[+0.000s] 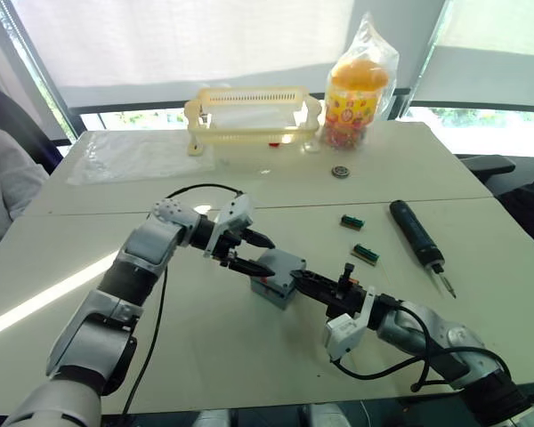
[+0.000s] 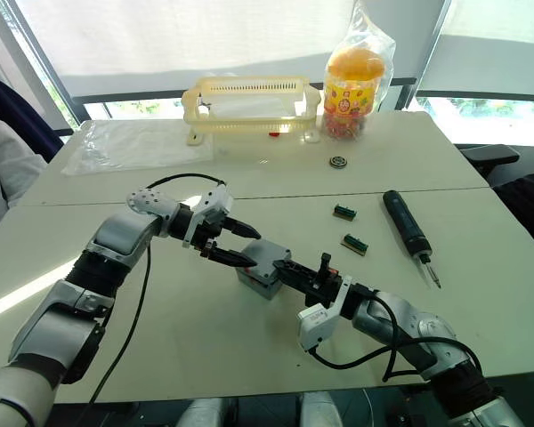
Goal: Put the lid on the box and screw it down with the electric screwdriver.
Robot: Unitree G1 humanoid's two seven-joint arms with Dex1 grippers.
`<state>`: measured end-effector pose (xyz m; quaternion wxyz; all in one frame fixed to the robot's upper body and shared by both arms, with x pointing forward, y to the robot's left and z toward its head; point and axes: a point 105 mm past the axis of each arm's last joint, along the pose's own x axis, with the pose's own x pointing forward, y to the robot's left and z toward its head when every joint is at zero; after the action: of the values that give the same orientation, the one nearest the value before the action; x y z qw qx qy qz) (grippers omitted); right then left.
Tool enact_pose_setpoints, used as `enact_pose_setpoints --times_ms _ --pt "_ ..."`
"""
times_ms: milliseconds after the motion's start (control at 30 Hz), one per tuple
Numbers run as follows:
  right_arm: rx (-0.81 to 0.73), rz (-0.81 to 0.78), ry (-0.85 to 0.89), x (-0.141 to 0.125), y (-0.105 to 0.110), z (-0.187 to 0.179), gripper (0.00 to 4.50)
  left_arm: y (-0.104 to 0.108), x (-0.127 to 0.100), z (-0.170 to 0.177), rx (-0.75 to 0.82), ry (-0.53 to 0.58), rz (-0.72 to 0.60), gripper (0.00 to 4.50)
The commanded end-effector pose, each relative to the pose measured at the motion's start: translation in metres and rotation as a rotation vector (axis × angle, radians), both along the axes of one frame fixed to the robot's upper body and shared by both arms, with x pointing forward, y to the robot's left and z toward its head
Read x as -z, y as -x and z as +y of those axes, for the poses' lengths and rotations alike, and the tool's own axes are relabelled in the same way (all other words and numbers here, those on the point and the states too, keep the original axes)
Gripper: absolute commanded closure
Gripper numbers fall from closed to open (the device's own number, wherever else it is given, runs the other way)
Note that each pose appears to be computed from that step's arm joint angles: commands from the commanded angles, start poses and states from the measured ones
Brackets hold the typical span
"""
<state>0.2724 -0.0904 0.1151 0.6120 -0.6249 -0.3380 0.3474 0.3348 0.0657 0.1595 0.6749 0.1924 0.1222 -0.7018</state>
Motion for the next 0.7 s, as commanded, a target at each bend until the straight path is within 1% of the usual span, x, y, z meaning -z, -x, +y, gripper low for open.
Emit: enact_pose_setpoints --times_ms 33,200,267,300,333,367,467,500,700 --pt "-0.008 0.012 0.012 0.006 0.005 0.003 4.37 0.001 0.004 -0.002 0.028 -0.029 -0.030 1.04" --pt "0.005 0.022 0.014 0.010 0.006 0.002 4.37 0.001 0.011 -0.006 0.035 -0.032 -0.013 1.04" --pt "0.007 0.022 0.013 0.011 0.007 0.002 3.36 0.002 0.014 -0.007 0.039 -0.035 -0.003 0.97" --pt "0.009 0.020 0.012 0.010 0.007 0.001 3.04 0.002 0.015 -0.007 0.039 -0.036 -0.001 0.97" --pt "0.012 0.018 0.010 0.010 0.007 0.001 2.47 0.002 0.016 -0.007 0.038 -0.038 0.001 0.97" --pt "0.014 0.017 0.008 0.010 0.007 0.001 2.03 0.002 0.017 -0.007 0.037 -0.039 0.002 0.97" --pt "0.021 0.007 0.004 0.008 0.007 -0.001 0.47 0.001 0.020 -0.008 0.033 -0.042 0.005 0.97" --pt "0.023 0.005 0.004 0.008 0.007 -0.002 0.06 0.001 0.021 -0.009 0.031 -0.040 0.007 0.97" --pt "0.037 -0.009 0.016 0.005 0.006 -0.009 0.06 0.004 0.032 -0.010 0.031 -0.067 0.022 0.97"
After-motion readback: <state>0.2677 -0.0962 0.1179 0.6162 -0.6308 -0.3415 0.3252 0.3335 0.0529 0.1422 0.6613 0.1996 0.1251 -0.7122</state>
